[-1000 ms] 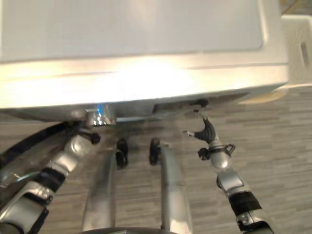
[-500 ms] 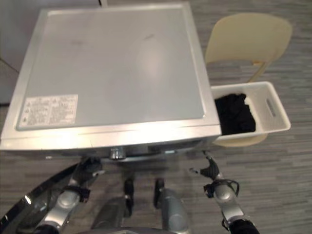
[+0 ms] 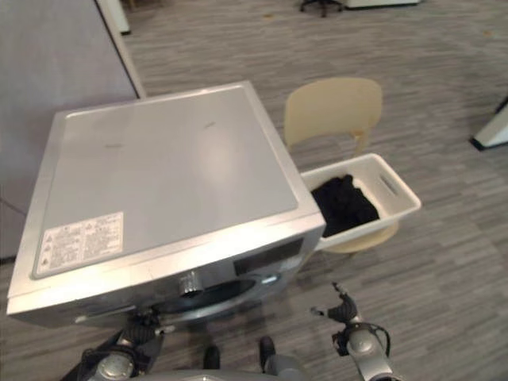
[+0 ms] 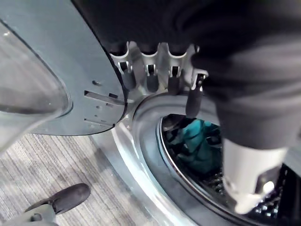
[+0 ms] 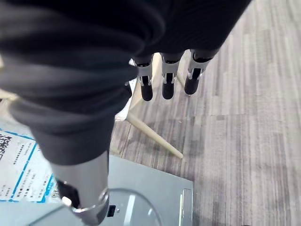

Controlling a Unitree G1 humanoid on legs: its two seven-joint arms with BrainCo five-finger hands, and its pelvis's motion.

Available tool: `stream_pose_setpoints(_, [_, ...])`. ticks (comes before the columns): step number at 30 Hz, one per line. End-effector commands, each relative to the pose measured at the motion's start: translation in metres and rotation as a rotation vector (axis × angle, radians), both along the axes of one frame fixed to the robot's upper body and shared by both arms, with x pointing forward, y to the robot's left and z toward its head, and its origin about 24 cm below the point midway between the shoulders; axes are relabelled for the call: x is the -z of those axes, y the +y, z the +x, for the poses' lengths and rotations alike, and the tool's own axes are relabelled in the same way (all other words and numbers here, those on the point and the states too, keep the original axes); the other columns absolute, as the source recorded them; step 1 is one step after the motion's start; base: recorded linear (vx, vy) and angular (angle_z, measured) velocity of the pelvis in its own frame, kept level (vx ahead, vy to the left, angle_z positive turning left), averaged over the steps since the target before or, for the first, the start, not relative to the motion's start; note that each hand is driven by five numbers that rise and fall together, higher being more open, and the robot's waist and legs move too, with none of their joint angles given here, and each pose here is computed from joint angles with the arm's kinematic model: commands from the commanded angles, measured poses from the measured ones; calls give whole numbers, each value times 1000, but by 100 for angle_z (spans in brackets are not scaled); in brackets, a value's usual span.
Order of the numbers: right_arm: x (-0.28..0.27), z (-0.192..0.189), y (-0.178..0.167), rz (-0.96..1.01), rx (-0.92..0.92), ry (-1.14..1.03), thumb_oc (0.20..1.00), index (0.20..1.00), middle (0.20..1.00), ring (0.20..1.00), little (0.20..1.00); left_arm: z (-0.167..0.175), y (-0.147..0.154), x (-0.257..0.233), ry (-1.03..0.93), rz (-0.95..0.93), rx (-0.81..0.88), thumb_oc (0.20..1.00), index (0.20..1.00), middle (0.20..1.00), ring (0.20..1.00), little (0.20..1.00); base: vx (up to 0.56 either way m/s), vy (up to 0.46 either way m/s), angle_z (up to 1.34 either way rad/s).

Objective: Grab the laundry basket,head to the washer,open it,put in the laundry and shut it.

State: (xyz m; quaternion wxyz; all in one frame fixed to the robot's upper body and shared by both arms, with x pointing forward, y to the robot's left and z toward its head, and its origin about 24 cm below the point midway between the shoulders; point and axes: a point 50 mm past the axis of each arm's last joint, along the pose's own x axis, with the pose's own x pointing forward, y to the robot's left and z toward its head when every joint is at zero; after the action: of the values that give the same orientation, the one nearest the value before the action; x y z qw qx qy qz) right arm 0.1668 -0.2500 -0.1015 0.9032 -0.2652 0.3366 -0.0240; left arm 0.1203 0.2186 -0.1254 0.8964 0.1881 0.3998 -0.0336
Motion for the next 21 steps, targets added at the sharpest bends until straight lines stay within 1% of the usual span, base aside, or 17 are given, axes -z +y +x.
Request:
stream_pose_setpoints(1, [-7, 12, 5, -13, -35, -43, 1000, 1000, 1000, 1000, 1000, 69, -10, -36, -246, 38, 155, 1000, 1000, 1000, 1000, 1000, -197, -16, -148])
stream_pose_setpoints(5, [-13, 24, 16, 2, -66, -95, 1000, 1000, 1000, 1000, 1000, 83, -11, -55, -330, 38, 200, 1000, 1000, 1000, 1000, 1000, -200, -97, -186])
stream_pose_setpoints(9, [-17, 34, 23, -28, -109, -103, 1000, 1000, 1000, 1000, 1000, 85, -7, -59, -341, 43, 199, 1000, 1000, 1000, 1000, 1000, -38, -89, -159])
stream_pose_setpoints(12, [-18, 35, 20, -23, -90, -107, 1000, 1000, 1000, 1000, 1000, 87, -12, -59, -339, 36, 223, 1000, 1000, 1000, 1000, 1000, 88, -186, -99])
stream_pose_setpoints(14, [-21, 36, 14, -51, -74, -118, 1000, 1000, 1000, 1000, 1000, 90, -26, -60, -357, 0, 240, 1000, 1000, 1000, 1000, 1000, 161, -283, -105])
stream_pose_setpoints(17, [-26, 37, 7, -64, -61, -134, 1000, 1000, 1000, 1000, 1000, 92, -39, -58, -354, -34, 240, 1000, 1000, 1000, 1000, 1000, 120, -186, -98])
stream_pose_setpoints(19, [-27, 36, 6, -67, -66, -137, 1000, 1000, 1000, 1000, 1000, 92, -40, -58, -355, -32, 248, 1000, 1000, 1000, 1000, 1000, 104, -137, -94])
stream_pose_setpoints(21, [-26, 34, 6, -63, -68, -136, 1000, 1000, 1000, 1000, 1000, 91, -41, -57, -353, -32, 245, 1000, 1000, 1000, 1000, 1000, 97, -45, -158])
